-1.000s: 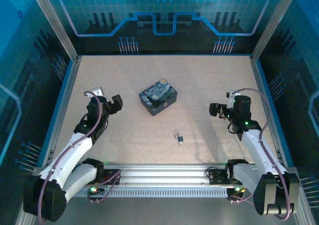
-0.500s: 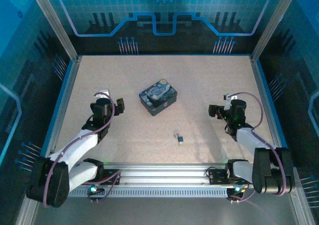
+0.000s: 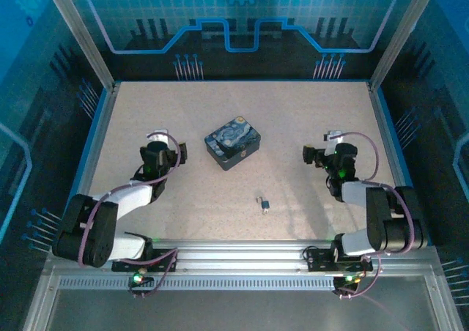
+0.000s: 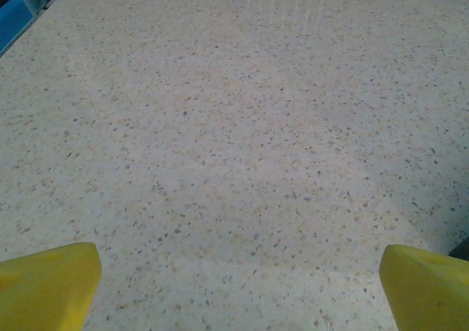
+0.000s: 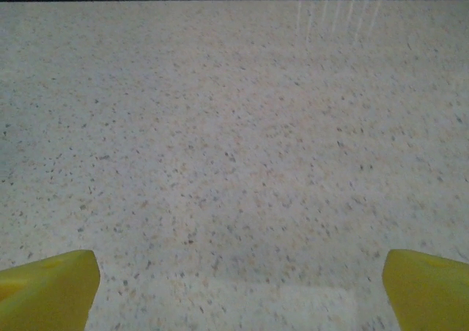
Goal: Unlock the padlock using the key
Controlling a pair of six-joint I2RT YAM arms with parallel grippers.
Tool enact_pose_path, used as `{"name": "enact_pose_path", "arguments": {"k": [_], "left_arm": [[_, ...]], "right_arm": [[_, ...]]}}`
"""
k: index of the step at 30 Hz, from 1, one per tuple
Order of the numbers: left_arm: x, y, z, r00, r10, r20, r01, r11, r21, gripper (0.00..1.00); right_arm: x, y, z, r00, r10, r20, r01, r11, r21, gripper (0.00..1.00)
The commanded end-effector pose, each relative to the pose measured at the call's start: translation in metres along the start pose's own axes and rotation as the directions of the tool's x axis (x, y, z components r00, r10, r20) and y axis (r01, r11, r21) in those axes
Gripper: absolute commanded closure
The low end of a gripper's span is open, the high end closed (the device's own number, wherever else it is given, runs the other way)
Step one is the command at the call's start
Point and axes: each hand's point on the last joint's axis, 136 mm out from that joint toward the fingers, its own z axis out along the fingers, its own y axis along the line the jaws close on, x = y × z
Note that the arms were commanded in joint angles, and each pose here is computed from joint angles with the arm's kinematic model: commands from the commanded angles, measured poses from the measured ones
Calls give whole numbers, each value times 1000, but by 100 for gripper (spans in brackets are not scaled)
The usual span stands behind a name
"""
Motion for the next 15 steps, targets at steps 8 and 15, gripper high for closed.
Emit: {"name": "enact_pose_path", "arguments": {"k": [8,15], "left_arm": [[-18,-13,4,989,81,122,-96,987,130,1],[-5,3,14,980,9,198,-36,991,132,1]], "right_arm": [[-13,12,9,996,-88,29,88,996,2,0],[-13,12,9,996,-88,30,88,996,3,0]]}}
